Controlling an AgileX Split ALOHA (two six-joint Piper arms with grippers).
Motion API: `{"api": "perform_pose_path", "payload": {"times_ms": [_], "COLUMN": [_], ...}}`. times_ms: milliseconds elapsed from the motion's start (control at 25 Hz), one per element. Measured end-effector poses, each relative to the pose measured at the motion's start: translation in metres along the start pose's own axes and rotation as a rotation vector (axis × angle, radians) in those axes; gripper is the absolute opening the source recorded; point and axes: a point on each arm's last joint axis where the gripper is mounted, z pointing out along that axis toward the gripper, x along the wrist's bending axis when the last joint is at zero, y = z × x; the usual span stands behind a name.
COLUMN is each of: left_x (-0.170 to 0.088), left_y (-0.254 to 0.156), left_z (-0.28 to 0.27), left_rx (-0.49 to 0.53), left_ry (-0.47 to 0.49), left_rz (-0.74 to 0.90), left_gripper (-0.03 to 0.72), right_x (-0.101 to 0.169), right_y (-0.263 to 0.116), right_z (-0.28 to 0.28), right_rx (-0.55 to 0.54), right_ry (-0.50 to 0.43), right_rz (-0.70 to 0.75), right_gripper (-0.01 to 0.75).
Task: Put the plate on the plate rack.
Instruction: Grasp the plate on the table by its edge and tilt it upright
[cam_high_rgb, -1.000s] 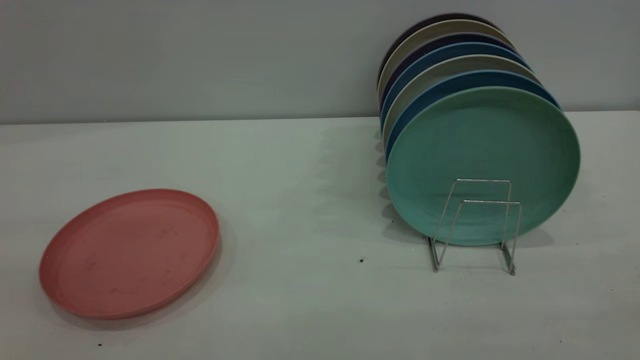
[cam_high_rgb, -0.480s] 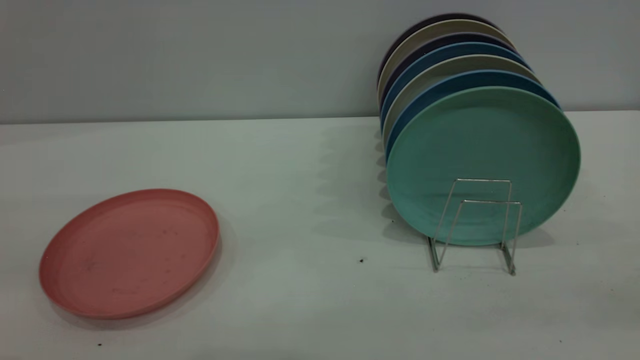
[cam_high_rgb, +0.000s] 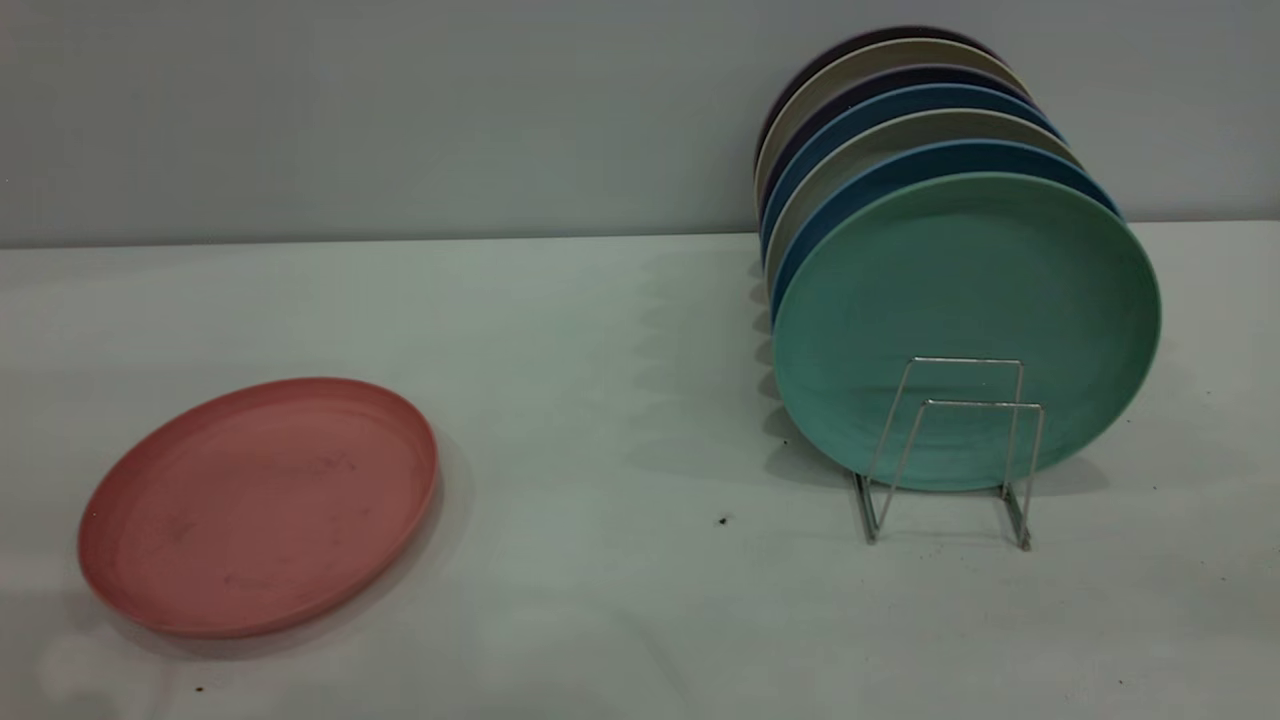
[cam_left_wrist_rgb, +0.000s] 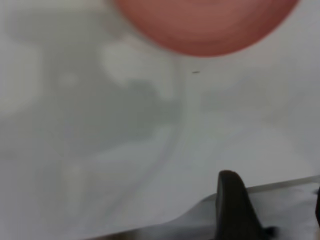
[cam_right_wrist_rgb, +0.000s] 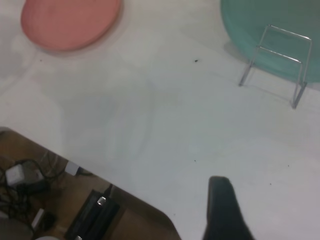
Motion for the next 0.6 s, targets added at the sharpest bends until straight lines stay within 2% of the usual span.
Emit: {"api": "perform_pose_path", "payload": {"times_ms": [200,400,600], "left_x": [0.039,0.085,0.103], "left_y": [0.008,0.006,0.003], "left_z": [0.012,0.018,0.045], "left_rx": [-0.043,-0.104,-0.076], "left_ry": [-0.132,-0.090,-0.061], "left_rz": [-0.142,-0.316,-0.362], "left_gripper": [0.423,0.423,0.413], "right_x": [0.001,0.001,0.001], "right_y": [0.000,0.001,0.001], "right_z": [0.000,0.000,0.000], "right_rx": [-0.004,-0.006,-0.006], "right_ry": [0.006,0.009,0.009], "right_rz": [-0.003,-0.002,-0.001], "right_gripper": [0.488,0.488,0.489]}}
